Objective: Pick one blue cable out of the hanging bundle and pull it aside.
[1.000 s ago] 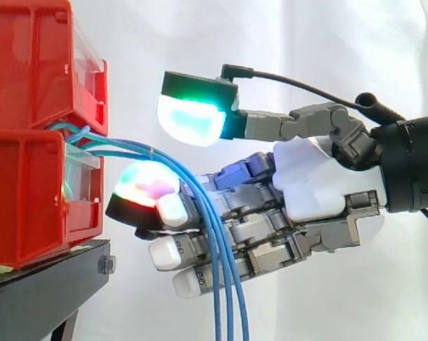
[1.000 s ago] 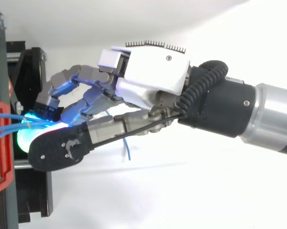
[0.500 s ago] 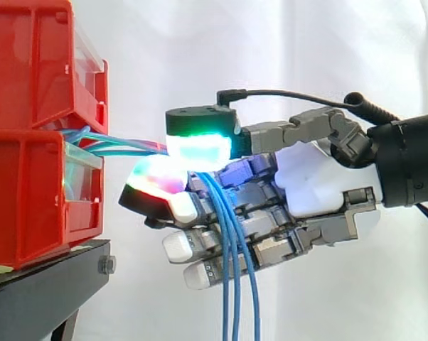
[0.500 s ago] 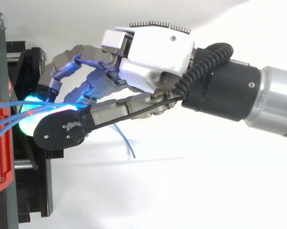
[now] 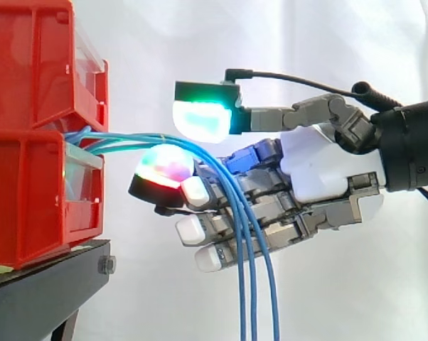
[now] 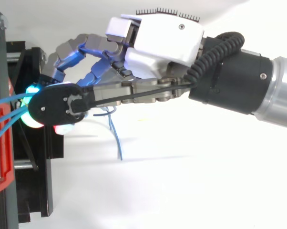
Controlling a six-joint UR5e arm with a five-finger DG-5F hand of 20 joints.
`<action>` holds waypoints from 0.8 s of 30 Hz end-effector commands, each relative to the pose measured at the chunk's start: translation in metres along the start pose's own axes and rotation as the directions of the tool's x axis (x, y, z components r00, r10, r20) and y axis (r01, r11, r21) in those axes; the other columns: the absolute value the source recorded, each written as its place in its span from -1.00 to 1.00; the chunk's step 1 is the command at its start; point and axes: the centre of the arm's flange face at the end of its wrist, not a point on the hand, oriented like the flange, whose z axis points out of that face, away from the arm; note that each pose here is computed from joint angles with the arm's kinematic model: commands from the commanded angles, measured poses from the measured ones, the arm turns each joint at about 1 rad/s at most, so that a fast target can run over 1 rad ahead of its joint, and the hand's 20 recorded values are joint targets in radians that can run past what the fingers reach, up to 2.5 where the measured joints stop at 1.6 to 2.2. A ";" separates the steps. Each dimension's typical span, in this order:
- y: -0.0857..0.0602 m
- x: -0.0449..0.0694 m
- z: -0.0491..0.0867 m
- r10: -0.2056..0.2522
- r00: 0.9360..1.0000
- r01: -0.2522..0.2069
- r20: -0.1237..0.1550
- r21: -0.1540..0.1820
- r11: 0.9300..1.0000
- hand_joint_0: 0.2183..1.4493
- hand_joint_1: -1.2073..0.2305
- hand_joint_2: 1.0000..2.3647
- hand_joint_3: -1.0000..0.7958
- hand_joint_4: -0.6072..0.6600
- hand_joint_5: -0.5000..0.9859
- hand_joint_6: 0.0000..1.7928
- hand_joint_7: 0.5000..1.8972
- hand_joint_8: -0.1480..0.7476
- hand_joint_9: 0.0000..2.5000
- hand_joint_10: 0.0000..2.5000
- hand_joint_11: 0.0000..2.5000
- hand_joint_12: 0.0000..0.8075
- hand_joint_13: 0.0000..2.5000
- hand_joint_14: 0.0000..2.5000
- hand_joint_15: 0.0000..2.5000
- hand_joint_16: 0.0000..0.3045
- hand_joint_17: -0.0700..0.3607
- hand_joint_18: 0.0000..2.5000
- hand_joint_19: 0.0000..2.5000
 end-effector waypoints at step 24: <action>0.002 -0.006 -0.005 -0.013 1.000 0.013 0.010 0.034 0.999 -0.13 -0.56 -1.00 -0.44 -0.20 -0.53 0.10 -0.47 -0.10 -0.21 -0.99 -0.51 -0.25 -0.32 -0.99 -0.67 -0.76 -0.30 -0.48 -0.78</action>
